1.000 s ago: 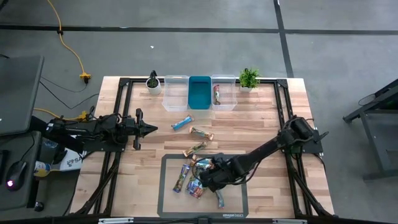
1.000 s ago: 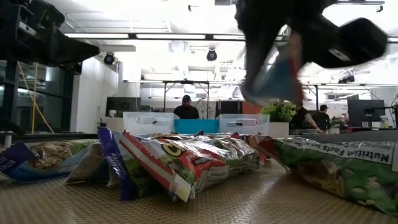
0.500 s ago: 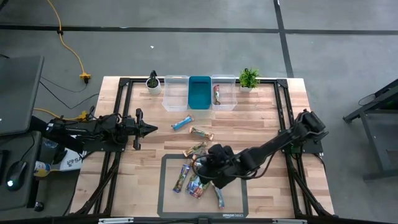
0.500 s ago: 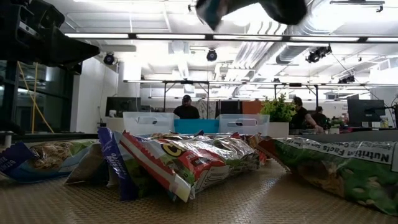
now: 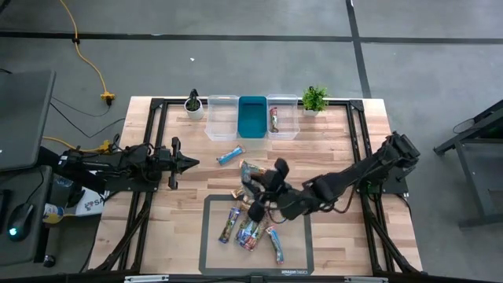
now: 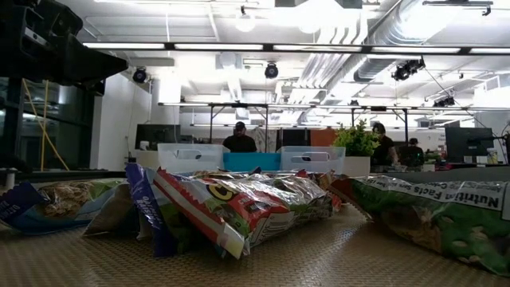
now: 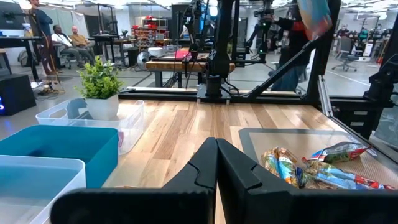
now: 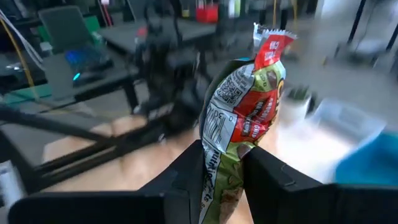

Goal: Pick and place Granola Bars by type
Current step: Put the red granola bar into the right transparent bin

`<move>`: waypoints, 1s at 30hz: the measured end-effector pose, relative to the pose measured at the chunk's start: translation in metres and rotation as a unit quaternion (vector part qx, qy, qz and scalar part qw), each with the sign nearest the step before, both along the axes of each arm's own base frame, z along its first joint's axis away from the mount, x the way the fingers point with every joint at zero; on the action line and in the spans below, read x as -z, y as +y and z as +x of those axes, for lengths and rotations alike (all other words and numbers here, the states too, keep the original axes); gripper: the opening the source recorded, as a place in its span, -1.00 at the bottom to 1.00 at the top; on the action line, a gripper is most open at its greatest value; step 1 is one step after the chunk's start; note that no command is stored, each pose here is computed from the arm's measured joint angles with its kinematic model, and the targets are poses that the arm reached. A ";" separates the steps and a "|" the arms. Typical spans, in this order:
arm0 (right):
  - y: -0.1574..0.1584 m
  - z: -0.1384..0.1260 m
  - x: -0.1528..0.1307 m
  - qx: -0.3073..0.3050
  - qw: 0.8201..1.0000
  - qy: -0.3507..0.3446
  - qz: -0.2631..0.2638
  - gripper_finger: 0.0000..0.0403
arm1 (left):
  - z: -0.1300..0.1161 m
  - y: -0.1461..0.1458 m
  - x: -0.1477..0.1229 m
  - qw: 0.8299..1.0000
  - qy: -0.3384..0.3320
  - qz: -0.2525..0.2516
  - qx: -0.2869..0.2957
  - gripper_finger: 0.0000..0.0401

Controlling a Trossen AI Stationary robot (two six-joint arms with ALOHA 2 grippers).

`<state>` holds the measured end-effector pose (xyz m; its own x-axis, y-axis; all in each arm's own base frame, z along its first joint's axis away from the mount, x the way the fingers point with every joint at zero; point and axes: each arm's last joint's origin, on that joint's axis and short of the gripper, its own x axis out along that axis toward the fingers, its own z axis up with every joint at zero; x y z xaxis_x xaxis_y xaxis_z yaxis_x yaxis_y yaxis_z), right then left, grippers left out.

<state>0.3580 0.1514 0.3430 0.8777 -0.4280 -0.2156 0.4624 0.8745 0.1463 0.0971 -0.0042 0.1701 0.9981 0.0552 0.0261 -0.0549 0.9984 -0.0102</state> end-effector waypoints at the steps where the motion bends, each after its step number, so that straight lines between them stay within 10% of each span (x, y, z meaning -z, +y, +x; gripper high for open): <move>1: -0.003 -0.002 -0.008 0.002 1.000 -0.007 -0.018 -0.58 | 0.000 0.000 0.000 1.000 0.000 0.000 0.000 -1.00; 13: -0.069 -0.033 -0.077 0.094 0.981 -0.016 -0.167 -0.58 | 0.000 0.000 0.000 1.000 0.000 0.000 0.000 -1.00; 30: -0.204 -0.036 -0.084 0.171 0.978 -0.019 -0.120 -0.58 | 0.000 0.000 0.000 1.000 0.000 0.000 0.000 -1.00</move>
